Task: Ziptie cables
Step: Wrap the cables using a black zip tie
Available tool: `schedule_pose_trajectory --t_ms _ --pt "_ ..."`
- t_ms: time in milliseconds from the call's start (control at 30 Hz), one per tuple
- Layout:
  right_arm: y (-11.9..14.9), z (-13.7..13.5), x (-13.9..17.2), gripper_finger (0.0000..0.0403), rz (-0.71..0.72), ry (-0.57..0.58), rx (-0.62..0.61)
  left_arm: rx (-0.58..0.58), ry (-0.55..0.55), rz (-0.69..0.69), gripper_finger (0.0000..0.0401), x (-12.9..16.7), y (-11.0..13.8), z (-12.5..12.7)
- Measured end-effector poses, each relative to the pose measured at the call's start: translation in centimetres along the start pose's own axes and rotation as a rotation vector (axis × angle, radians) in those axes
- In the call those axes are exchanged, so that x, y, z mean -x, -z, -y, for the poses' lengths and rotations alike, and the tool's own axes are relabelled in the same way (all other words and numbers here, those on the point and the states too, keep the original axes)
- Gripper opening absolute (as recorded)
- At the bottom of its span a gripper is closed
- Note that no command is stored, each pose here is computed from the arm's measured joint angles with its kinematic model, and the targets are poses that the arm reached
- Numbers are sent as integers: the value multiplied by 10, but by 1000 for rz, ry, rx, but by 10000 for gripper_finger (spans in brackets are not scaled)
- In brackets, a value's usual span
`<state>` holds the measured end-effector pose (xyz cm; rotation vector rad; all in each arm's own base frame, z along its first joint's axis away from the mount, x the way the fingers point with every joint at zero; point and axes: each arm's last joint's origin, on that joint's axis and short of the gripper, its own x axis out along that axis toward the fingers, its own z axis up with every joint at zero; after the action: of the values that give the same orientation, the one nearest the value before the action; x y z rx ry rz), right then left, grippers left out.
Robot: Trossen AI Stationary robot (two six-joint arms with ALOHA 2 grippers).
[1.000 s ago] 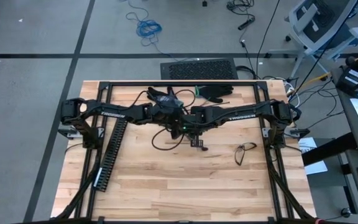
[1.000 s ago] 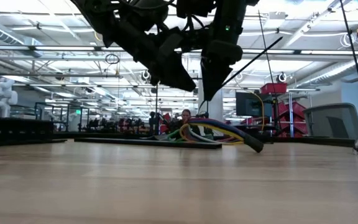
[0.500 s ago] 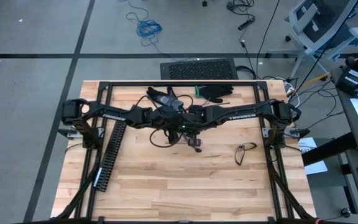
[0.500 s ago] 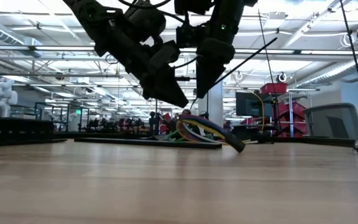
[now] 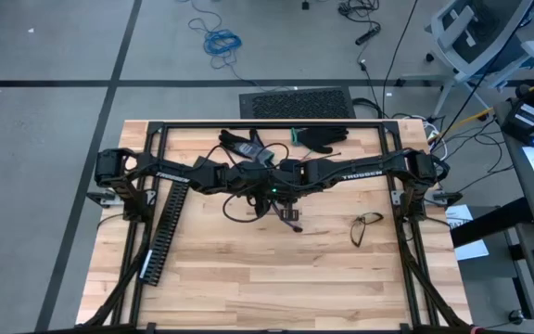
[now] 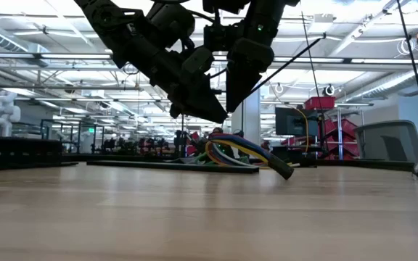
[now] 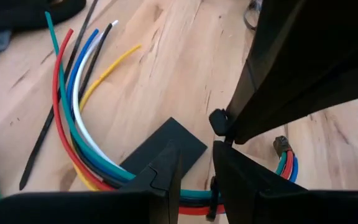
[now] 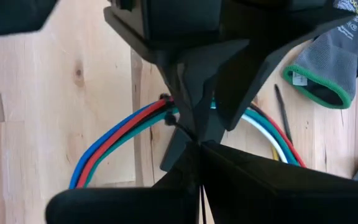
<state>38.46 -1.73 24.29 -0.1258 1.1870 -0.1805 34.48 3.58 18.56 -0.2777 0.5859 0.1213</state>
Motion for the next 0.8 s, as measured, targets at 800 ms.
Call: schedule_pose_trajectory --t_ms 800 --pt "-2 9 2 0 24 54 -34 -54 -27 33 91 17 -9 -2"
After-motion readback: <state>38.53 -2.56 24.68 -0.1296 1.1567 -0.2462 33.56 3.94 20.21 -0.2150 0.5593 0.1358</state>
